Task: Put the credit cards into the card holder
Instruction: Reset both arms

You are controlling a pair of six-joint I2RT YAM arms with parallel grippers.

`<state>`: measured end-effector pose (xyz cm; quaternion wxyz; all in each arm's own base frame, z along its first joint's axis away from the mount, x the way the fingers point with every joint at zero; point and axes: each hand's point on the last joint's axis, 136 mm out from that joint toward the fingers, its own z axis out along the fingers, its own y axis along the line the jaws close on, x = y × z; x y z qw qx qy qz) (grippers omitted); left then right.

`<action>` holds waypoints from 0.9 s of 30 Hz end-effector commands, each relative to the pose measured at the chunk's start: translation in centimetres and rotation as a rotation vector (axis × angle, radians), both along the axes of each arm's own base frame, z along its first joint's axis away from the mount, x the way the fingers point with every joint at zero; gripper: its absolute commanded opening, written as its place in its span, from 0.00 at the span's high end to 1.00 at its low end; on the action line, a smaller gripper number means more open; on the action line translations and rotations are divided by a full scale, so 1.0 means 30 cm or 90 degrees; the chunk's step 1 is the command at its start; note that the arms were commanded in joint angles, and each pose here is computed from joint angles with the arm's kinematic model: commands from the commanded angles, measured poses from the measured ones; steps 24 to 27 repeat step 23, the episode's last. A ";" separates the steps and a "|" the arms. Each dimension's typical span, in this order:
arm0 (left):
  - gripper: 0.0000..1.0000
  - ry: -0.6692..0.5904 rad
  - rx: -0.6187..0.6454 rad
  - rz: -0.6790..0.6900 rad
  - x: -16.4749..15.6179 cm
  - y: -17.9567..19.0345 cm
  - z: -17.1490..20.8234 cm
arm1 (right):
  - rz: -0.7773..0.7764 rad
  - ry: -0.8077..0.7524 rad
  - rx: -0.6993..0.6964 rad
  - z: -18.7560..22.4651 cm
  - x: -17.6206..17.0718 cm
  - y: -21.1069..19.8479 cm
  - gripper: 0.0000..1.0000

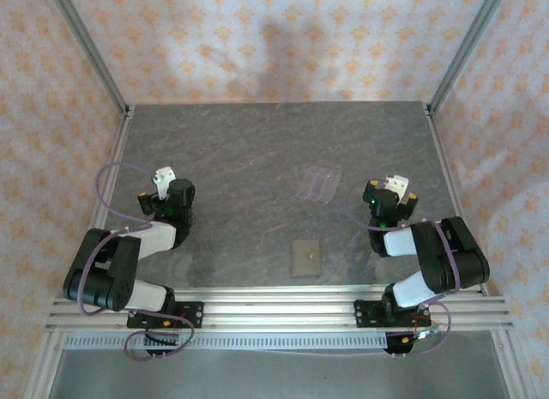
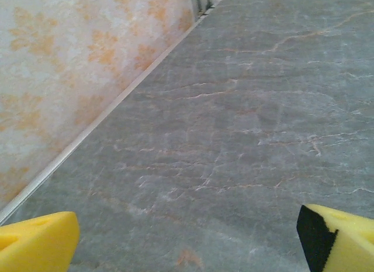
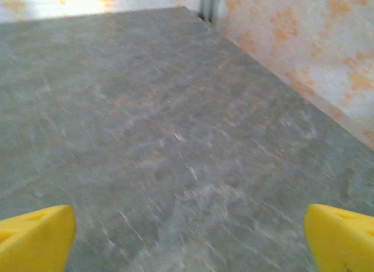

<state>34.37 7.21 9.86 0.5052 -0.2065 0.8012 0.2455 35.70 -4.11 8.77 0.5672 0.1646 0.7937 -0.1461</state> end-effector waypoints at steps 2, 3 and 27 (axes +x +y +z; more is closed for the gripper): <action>0.05 -0.054 -0.016 -0.138 0.109 -0.097 0.046 | 0.026 -0.074 0.040 0.055 0.075 -0.011 0.00; 0.00 -0.049 -0.027 -0.141 0.114 -0.090 0.010 | 0.034 -0.043 0.048 0.045 0.073 -0.003 0.00; 0.00 -0.035 -0.061 -0.210 0.148 -0.122 -0.006 | 0.021 -0.031 0.041 0.035 0.090 -0.013 0.01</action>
